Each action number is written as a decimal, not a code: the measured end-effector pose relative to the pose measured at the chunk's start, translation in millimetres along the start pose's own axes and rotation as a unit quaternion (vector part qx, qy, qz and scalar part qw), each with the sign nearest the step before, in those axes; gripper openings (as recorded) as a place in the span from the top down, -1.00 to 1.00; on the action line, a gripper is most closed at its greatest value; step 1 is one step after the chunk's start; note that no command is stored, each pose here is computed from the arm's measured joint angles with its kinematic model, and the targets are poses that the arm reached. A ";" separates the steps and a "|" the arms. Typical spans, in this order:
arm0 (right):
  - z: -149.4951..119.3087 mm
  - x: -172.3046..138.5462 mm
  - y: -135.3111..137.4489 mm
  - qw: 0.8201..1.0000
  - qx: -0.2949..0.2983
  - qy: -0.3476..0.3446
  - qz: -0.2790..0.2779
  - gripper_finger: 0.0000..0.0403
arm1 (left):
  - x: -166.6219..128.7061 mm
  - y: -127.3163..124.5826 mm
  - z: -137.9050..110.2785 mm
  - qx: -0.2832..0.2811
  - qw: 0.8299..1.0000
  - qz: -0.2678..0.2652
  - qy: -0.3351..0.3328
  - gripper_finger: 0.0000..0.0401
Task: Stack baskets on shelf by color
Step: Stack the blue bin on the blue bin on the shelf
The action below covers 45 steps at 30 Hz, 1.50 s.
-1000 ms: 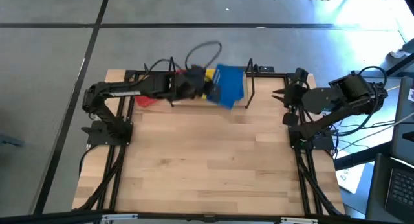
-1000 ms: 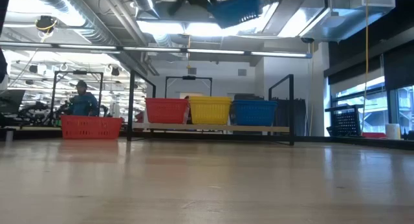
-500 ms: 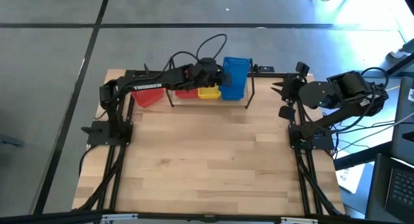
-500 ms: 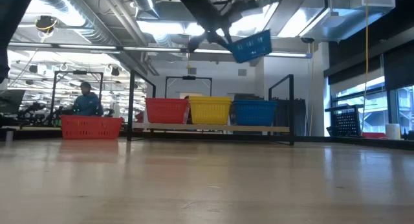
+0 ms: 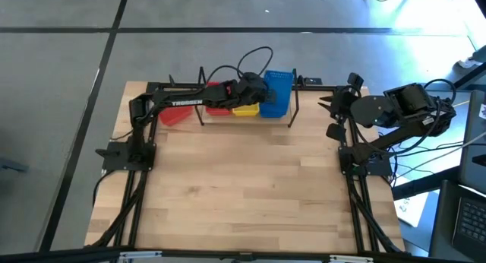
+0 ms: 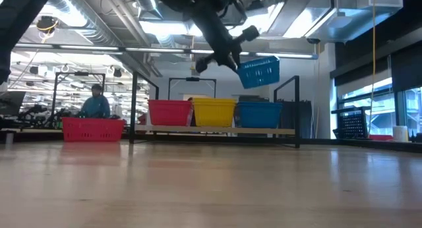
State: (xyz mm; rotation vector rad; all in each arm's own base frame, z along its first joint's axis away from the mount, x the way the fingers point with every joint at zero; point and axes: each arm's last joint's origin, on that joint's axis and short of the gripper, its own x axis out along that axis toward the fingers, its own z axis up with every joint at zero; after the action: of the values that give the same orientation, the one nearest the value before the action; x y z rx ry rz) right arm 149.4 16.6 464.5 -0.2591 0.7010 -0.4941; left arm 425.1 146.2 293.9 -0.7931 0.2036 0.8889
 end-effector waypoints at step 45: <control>-0.1 -0.2 -1.3 1.000 -0.016 -0.002 -0.019 0.70 | 25.4 16.2 -14.1 0.024 0.998 0.047 0.016 0.74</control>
State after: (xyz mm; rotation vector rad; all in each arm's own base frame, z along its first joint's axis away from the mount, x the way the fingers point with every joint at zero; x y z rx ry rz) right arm 148.7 15.6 465.0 -0.3031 0.7015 -0.5193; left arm 431.0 158.2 263.4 -0.7590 0.2911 0.9563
